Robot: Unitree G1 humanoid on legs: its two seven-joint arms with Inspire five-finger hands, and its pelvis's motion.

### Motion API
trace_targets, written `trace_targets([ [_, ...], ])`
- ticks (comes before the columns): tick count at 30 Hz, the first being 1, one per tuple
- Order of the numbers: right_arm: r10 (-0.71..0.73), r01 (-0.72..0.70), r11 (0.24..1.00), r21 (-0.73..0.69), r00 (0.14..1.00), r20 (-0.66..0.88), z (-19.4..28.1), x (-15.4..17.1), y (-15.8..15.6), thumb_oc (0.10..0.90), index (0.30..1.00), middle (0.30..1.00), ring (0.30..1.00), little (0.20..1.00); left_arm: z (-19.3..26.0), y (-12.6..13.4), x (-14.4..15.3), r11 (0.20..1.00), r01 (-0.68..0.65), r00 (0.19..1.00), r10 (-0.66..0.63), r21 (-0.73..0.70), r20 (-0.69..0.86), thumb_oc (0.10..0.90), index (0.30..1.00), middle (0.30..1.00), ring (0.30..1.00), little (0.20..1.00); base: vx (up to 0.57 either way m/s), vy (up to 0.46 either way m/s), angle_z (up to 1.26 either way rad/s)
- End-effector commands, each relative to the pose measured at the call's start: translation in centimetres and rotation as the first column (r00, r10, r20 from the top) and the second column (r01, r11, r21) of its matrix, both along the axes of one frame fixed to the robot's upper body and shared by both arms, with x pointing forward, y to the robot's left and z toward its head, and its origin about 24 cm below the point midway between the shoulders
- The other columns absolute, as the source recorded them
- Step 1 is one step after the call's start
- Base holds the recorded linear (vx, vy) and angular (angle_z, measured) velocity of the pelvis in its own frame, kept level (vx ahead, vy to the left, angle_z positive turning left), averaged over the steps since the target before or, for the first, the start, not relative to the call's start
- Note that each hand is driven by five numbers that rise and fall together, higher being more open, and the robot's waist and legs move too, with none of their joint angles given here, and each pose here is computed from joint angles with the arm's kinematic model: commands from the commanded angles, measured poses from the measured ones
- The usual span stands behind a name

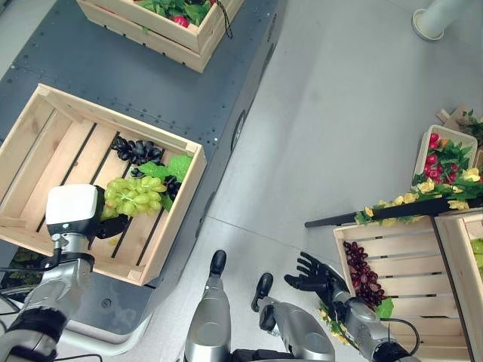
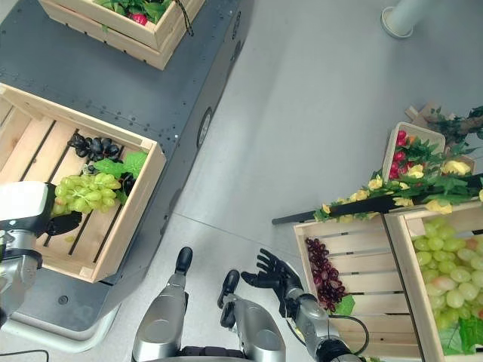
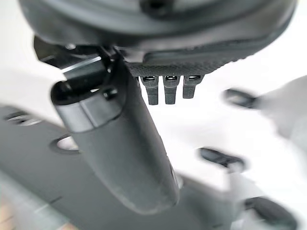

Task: Pick up the fruits from the basket on one side to the basket on the other side

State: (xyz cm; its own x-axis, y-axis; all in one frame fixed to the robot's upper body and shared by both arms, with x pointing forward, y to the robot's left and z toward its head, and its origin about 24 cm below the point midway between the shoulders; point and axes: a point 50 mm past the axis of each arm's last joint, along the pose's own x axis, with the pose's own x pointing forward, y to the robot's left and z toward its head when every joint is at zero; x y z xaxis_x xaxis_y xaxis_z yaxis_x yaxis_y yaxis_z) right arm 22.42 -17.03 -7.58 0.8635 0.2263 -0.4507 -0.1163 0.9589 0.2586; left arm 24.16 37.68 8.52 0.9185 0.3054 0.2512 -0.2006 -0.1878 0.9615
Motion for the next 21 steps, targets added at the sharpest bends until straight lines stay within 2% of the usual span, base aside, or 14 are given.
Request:
trace_targets([
  [1,0.002,0.013,0.992,-0.127,0.994,0.111,1.8,-0.7,-3.0,0.8,0.9,0.9,0.9,0.9,2.5,1.0,-0.7,0.995,-0.035,0.992,0.023,0.092,0.127,0.4,0.3,0.3,0.3,0.3,0.05,-0.057,0.03],
  [7,0.155,-0.081,0.975,-0.204,0.912,0.379,7.4,1.6,-1.7,0.8,0.9,0.9,0.9,0.9,2.8,0.8,-1.7,0.994,0.011,0.995,-0.021,0.108,0.094,0.4,0.3,0.3,0.3,0.3,0.03,-0.038,0.11],
  [8,0.158,-0.083,0.976,-0.203,0.909,0.385,7.7,1.7,-1.6,0.8,0.9,0.9,0.9,0.9,2.8,0.8,-1.7,0.994,0.014,0.996,-0.024,0.109,0.089,0.4,0.3,0.3,0.3,0.3,0.04,-0.03,0.01],
  [9,0.222,-0.12,0.963,-0.24,0.859,0.462,9.6,2.3,-1.2,0.8,0.9,0.9,0.9,0.9,2.8,0.8,-1.8,0.993,0.03,0.998,-0.036,0.115,0.057,0.4,0.3,0.3,0.3,0.3,0.03,-0.029,-0.03],
  [14,0.356,-0.192,0.928,-0.32,0.713,0.604,14.1,3.7,0.1,0.8,0.9,0.9,0.9,0.9,3.0,0.4,-1.5,0.99,0.065,0.998,-0.062,0.127,-0.029,0.4,0.3,0.3,0.3,0.3,0.02,-0.025,0.02],
  [15,0.392,-0.219,0.917,-0.332,0.641,0.66,16.4,4.4,1.1,0.8,0.9,0.9,0.9,0.9,3.1,0.0,-1.0,0.984,0.101,0.993,-0.091,0.149,-0.074,0.4,0.3,0.3,0.3,0.3,0.03,-0.047,0.07],
  [18,0.436,-0.256,0.9,-0.353,0.548,0.714,18.5,4.9,2.6,0.8,0.9,0.9,0.9,0.9,3.7,-0.5,-0.5,0.975,0.144,0.986,-0.127,0.168,-0.106,0.4,0.3,0.3,0.3,0.3,0.02,-0.032,0.09],
  [20,0.497,-0.271,0.867,-0.418,0.416,0.761,20.7,4.9,4.7,0.8,0.9,0.9,0.9,0.9,4.5,-1.2,0.1,0.966,0.187,0.978,-0.165,0.181,-0.13,0.4,0.3,0.3,0.3,0.3,0.01,-0.036,0.05],
  [21,0.512,-0.263,0.858,-0.44,0.383,0.769,21.2,4.9,5.2,0.8,0.9,0.9,0.9,0.9,4.7,-1.3,0.3,0.965,0.195,0.976,-0.173,0.175,-0.131,0.4,0.3,0.3,0.3,0.3,0.0,-0.032,0.03],
])
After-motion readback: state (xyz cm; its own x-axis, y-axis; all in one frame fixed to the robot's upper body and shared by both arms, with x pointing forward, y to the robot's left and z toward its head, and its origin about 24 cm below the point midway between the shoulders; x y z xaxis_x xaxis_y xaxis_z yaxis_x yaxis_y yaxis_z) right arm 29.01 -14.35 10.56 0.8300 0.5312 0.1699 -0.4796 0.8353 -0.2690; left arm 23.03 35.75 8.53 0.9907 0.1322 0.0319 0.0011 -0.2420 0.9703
